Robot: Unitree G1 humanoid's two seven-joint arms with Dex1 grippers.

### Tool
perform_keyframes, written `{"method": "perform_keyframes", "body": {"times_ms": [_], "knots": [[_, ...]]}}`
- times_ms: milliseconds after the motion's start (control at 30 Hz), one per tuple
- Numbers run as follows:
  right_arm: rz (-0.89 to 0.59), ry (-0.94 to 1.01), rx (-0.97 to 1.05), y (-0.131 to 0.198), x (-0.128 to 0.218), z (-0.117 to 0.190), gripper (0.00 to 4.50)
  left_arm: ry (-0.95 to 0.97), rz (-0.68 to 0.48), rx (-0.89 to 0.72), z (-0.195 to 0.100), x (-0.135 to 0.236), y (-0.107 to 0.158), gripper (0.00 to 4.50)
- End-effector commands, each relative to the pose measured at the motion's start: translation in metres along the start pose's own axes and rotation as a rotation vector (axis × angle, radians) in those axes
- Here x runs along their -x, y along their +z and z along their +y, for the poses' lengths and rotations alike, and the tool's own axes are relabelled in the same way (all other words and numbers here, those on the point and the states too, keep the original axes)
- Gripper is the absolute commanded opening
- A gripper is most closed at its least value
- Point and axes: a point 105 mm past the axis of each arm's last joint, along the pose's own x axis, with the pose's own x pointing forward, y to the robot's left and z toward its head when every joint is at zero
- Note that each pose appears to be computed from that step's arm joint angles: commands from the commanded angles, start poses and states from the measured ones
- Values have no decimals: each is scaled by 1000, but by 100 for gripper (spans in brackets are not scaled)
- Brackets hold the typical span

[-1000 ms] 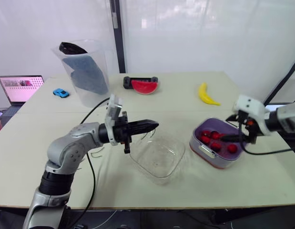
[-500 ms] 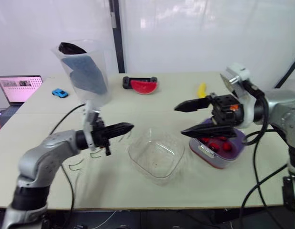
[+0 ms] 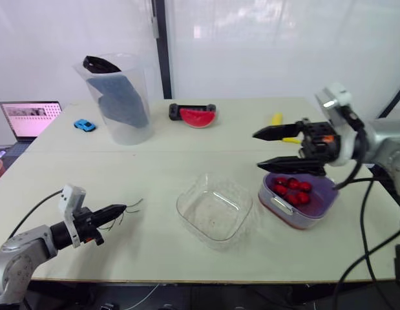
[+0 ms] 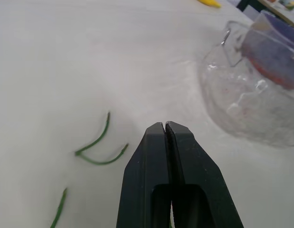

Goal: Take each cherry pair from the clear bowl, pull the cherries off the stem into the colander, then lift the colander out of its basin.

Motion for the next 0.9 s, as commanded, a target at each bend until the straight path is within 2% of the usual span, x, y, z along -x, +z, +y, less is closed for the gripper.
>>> {"method": "perform_keyframes", "body": {"times_ms": [33,133,233,367,567,667,800,833,900], "knots": [[12,-90,50,7,23,-2,447,56,12,-12,16,3,-7,0],[11,-107,45,6,25,0,447,88,52,-10,27,6,-17,0],[10,-104,27,5,25,3,447,105,37,15,33,5,-13,0],[28,-117,-3,-3,30,5,450,111,11,1,38,4,2,124],[42,-128,-14,-9,32,5,450,52,-8,-50,28,2,22,437],[51,-124,-19,-11,33,6,450,11,-52,-120,19,4,53,446],[61,-112,-30,-14,32,9,450,-42,-73,-181,9,5,80,446],[67,-115,-33,-15,32,9,450,-81,-69,-197,1,3,86,446],[83,-121,-47,-18,33,11,450,-247,-69,-215,-33,-6,102,446]]}}
